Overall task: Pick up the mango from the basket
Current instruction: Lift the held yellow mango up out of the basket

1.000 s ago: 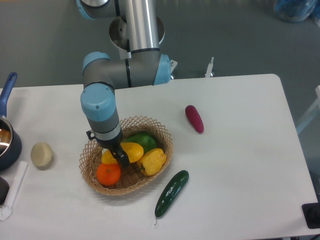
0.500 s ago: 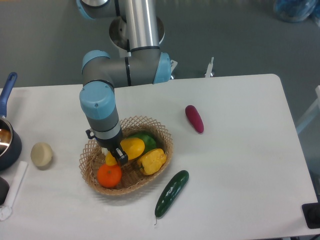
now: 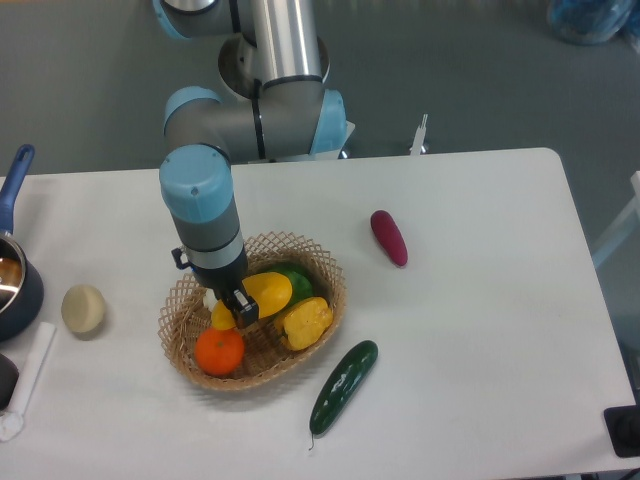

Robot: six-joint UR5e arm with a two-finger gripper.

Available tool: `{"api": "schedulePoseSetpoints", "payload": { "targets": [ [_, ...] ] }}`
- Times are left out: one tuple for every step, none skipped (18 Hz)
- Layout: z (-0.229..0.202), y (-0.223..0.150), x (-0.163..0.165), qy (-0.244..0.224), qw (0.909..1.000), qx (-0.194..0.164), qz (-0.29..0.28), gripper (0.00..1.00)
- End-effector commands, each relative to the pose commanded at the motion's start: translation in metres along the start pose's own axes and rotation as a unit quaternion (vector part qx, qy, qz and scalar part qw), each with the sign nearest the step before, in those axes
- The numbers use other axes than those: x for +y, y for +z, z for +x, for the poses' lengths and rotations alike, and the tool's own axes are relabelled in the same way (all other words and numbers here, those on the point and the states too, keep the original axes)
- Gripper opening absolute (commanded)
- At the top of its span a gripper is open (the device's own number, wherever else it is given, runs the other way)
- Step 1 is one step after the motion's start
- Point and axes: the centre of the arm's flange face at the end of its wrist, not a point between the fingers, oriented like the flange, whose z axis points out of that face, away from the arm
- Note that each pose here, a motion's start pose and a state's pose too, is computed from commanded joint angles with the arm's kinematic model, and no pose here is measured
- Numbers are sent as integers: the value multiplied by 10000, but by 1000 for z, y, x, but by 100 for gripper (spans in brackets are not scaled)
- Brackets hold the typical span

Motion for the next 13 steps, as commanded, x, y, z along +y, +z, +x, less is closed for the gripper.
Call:
{"api": "schedulePoseSetpoints", "payload": {
  "targets": [
    [-12,-6,8,-211,9997,-68,39,52],
    [-27,-16,18,-414,9990,-171,93,52],
    [-42,-31,30,-590,9977,-293,180,52],
    [-55,-40,42,-731,9963,-350,299,52],
    [-67,-48,53,-868,9945,-373,442,52],
    [-79,-58,65,-1011,9924,-439,554,52],
    [-90,-62,76,-1152,9904,-479,598,52],
    [-100,-67,89,-1262,9886,-538,622,52],
    [-109,-72,99,-1343,9871,-597,642,52],
    [-118,-79,107,-1406,9855,-663,683,52],
    [-128,-86,115,-1464,9837,-742,736,52],
    [-138,-91,123,-1529,9818,-788,808,52],
    [-147,-97,130,-1596,9795,-837,896,52]
  ]
}}
